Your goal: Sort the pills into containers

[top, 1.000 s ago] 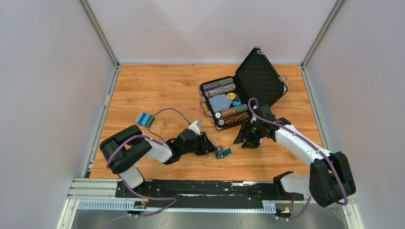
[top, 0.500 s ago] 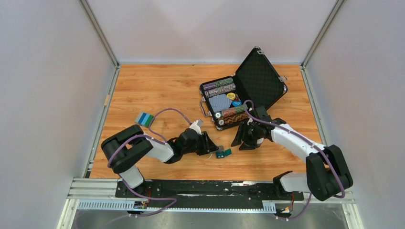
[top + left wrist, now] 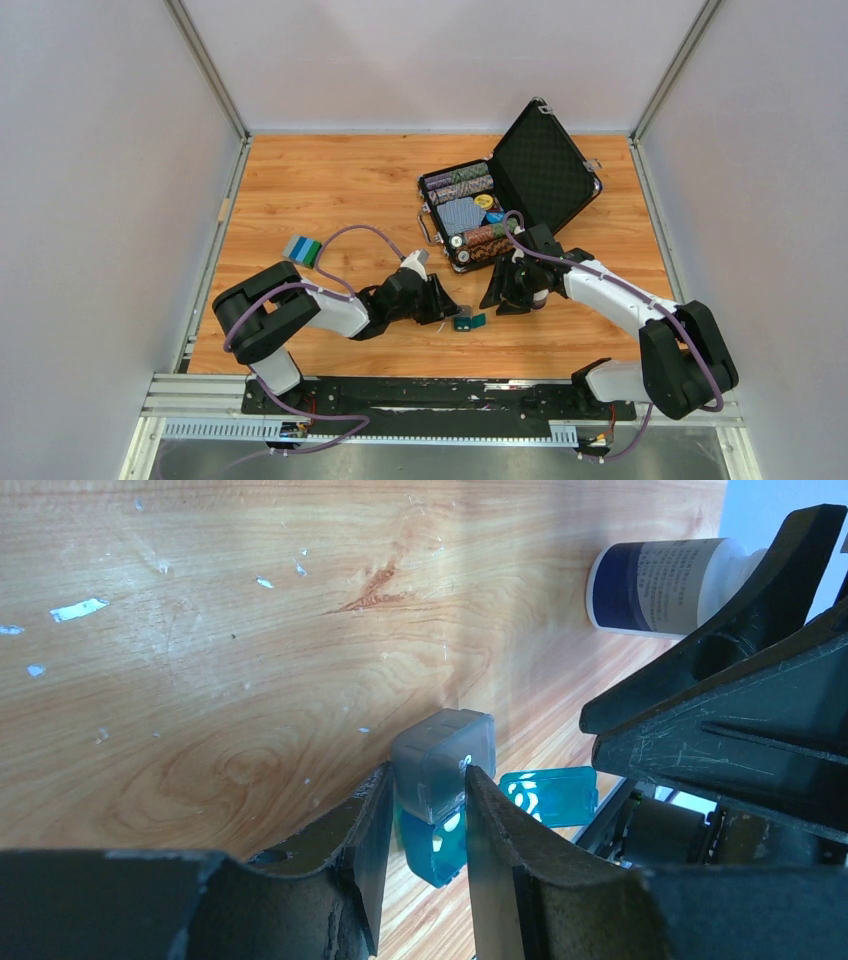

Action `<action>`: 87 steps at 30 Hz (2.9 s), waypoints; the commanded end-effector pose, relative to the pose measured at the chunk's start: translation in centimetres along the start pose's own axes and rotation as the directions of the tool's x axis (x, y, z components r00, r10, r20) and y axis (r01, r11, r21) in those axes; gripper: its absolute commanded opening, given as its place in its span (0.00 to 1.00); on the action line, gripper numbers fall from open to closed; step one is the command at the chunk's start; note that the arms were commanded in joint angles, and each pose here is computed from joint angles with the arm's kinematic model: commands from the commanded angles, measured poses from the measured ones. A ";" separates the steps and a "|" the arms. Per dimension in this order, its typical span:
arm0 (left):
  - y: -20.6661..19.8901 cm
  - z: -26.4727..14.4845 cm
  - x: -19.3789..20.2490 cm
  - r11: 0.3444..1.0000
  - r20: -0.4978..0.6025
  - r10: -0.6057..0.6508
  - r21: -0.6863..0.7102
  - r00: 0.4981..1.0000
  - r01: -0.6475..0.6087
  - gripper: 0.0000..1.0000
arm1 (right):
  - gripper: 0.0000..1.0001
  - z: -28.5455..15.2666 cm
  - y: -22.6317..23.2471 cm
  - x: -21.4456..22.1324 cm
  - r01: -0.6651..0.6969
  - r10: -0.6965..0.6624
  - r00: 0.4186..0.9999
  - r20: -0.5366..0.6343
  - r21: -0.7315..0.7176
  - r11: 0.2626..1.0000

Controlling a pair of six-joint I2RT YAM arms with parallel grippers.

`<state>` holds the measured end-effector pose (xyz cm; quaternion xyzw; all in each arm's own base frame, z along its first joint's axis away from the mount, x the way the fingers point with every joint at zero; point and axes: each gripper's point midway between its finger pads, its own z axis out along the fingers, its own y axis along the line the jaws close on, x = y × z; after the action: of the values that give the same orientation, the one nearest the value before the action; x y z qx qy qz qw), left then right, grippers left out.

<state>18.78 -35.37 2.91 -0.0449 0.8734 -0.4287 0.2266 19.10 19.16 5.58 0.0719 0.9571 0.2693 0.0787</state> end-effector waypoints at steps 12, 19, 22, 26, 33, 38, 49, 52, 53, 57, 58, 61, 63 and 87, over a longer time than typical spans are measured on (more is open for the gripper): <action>2.1 -0.2 0.0 0.992 0.019 0.010 -0.123 1.000 -0.008 0.41 | 0.54 -3.1 0.8 -1.7 0.028 -0.031 0.990 0.141 0.021 0.999; 2.6 -0.1 0.4 0.992 0.027 -0.041 -0.115 0.999 0.044 0.39 | 0.46 -3.3 0.6 -1.2 0.049 -0.051 0.990 0.135 0.021 0.999; 2.8 -0.1 0.4 0.992 0.037 -0.054 -0.112 0.998 0.058 0.36 | 0.36 -3.2 0.5 -0.7 0.057 -0.061 0.990 0.125 0.037 0.998; 2.9 -0.2 0.4 0.991 0.042 -0.062 -0.115 0.997 0.066 0.35 | 0.27 -2.9 0.0 -0.1 0.055 -0.064 0.993 0.104 0.089 0.995; 2.9 -0.3 0.3 0.991 0.048 -0.062 -0.119 0.997 0.068 0.34 | 0.23 -1.1 0.0 1.1 0.090 -0.097 0.995 0.039 0.146 0.985; 3.0 -0.3 0.3 0.990 0.049 -0.066 -0.120 0.997 0.071 0.33 | 0.27 -0.5 2.7 1.5 0.165 -0.166 0.986 0.028 0.051 0.985; 2.9 -0.4 0.3 0.990 0.055 -0.086 -0.110 0.995 0.091 0.32 | 0.55 1.6 4.2 2.0 0.192 -0.192 0.981 0.013 0.003 0.981; 2.8 -0.4 0.3 0.990 0.057 -0.089 -0.109 0.994 0.095 0.32 | 0.55 2.1 4.2 1.8 0.196 -0.196 0.980 0.013 0.011 0.980; 2.8 -0.4 0.2 0.989 0.060 -0.092 -0.108 0.994 0.098 0.32 | 0.55 2.2 4.2 1.7 0.197 -0.197 0.980 0.012 0.016 0.980; 2.7 -0.6 0.0 0.989 0.073 -0.095 -0.108 0.993 0.103 0.35 | 0.52 3.0 3.7 1.6 0.195 -0.195 0.981 -0.003 0.043 0.980; 2.7 -0.6 -0.1 0.989 0.077 -0.095 -0.105 0.992 0.103 0.35 | 0.51 3.1 3.6 1.6 0.196 -0.196 0.981 -0.008 0.047 0.979; 2.4 -0.8 -0.4 0.990 0.087 -0.089 -0.100 0.992 0.098 0.36 | 0.49 3.6 3.1 2.1 0.199 -0.198 0.980 -0.029 0.062 0.978; 2.1 -0.9 -0.6 0.992 0.092 -0.083 -0.090 0.992 0.091 0.38 | 0.48 3.9 2.7 2.3 0.199 -0.196 0.980 -0.039 0.073 0.977; -1.6 -2.6 0.7 0.991 0.027 0.114 0.068 0.993 -0.116 0.42 | 0.38 4.8 2.2 2.2 0.170 -0.166 0.985 -0.045 0.106 0.980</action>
<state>17.68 -34.13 4.06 -0.0371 0.8654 -0.4332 0.2491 17.11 23.73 3.02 -0.0162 0.9725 0.2244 0.0606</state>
